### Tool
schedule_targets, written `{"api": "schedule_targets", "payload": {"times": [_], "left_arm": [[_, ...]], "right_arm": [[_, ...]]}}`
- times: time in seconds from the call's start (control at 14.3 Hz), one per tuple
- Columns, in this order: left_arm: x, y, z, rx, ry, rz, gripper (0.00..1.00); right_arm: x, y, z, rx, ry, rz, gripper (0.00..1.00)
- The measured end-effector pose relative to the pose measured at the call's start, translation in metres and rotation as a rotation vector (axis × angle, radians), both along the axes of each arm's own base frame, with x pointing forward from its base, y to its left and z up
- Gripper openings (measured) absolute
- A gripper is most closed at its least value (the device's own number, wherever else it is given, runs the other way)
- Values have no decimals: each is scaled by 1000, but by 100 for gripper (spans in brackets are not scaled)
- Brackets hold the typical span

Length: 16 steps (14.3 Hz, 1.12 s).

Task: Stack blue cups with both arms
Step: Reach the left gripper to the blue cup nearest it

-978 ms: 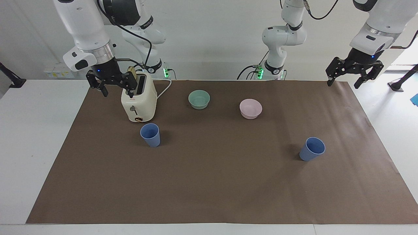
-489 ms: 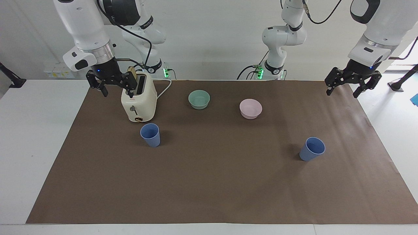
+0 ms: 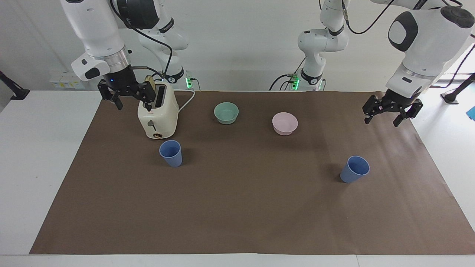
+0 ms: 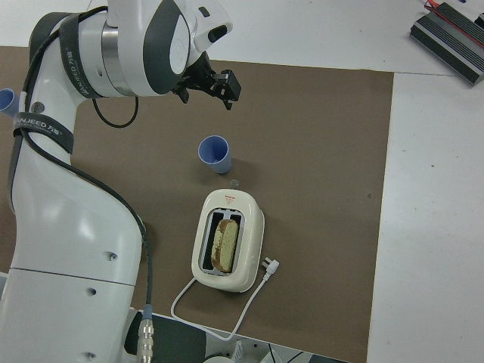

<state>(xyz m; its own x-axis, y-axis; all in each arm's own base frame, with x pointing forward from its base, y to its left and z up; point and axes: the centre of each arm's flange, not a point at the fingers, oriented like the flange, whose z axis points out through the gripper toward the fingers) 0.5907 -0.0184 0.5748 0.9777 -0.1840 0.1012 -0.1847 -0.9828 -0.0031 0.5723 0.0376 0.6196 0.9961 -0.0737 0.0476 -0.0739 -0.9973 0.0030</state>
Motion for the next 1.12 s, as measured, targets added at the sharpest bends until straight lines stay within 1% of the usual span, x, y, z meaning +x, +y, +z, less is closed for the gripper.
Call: {"api": "schedule_targets", "payload": {"times": [0.21,0.56,0.77,1.12], "left_arm": [[1,4,-33,1,17,9,100],[9,21,-78,1,26,38,100],[25,20,-112,-10,1,45,100],[50,23,-156,-13,-69,56,100]], "right_arm": [[0,0,0,0,0,0,100],[0,0,0,0,0,0,100],[0,0,0,0,0,-1,100],[0,-1,-1,0,3,-2,100]]}}
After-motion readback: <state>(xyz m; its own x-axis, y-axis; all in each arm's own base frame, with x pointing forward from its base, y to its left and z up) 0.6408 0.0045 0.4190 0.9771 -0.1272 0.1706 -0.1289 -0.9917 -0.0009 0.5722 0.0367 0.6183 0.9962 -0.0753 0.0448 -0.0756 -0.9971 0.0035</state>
